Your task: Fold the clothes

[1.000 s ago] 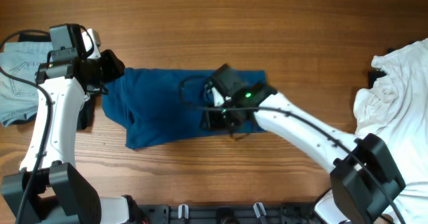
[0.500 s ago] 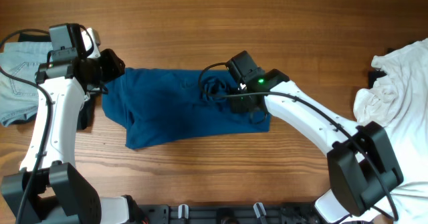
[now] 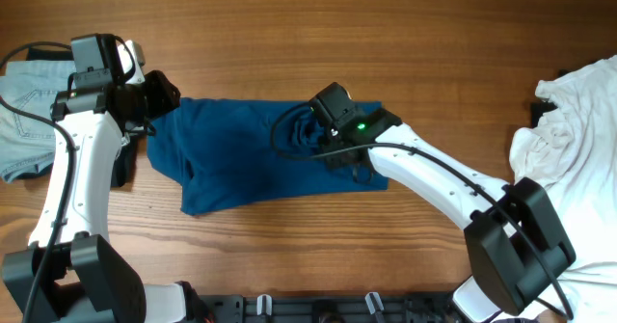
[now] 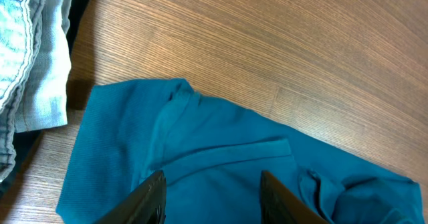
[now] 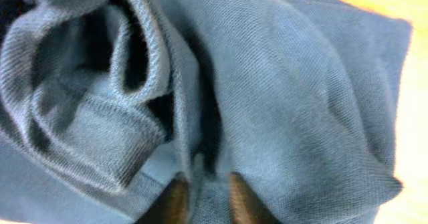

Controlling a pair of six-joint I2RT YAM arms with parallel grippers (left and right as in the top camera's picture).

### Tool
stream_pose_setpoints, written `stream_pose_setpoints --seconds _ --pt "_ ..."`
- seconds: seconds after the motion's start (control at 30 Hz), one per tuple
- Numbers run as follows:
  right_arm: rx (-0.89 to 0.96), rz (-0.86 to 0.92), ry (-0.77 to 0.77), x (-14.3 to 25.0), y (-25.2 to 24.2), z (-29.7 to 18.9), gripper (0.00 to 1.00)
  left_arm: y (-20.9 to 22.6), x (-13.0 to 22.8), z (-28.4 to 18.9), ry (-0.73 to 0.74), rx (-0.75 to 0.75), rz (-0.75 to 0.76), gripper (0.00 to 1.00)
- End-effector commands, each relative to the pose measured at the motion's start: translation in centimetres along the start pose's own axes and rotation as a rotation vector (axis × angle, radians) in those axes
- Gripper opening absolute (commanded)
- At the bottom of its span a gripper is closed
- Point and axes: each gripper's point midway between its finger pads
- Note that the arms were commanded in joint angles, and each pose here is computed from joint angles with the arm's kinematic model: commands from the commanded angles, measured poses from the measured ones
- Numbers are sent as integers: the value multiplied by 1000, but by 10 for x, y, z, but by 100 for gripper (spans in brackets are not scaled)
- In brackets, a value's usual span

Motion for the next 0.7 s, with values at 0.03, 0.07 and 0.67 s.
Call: stream_pose_setpoints --seconds 0.03,0.07,0.67 --pt "1 19 12 -2 2 -2 4 -5 -1 -4 -10 19 14 45" --pt "-35 38 23 -1 8 -8 4 -5 -1 -4 -10 19 14 45" --pt "8 127 -11 5 16 -42 54 -5 -2 -4 -11 19 15 45"
Point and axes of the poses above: each gripper's point midway between its finger pads, its own z axis out along the fingers, its own y axis along the line the jaws close on, x = y × z, and after that the axes turned 5 degrees about z, right-handed
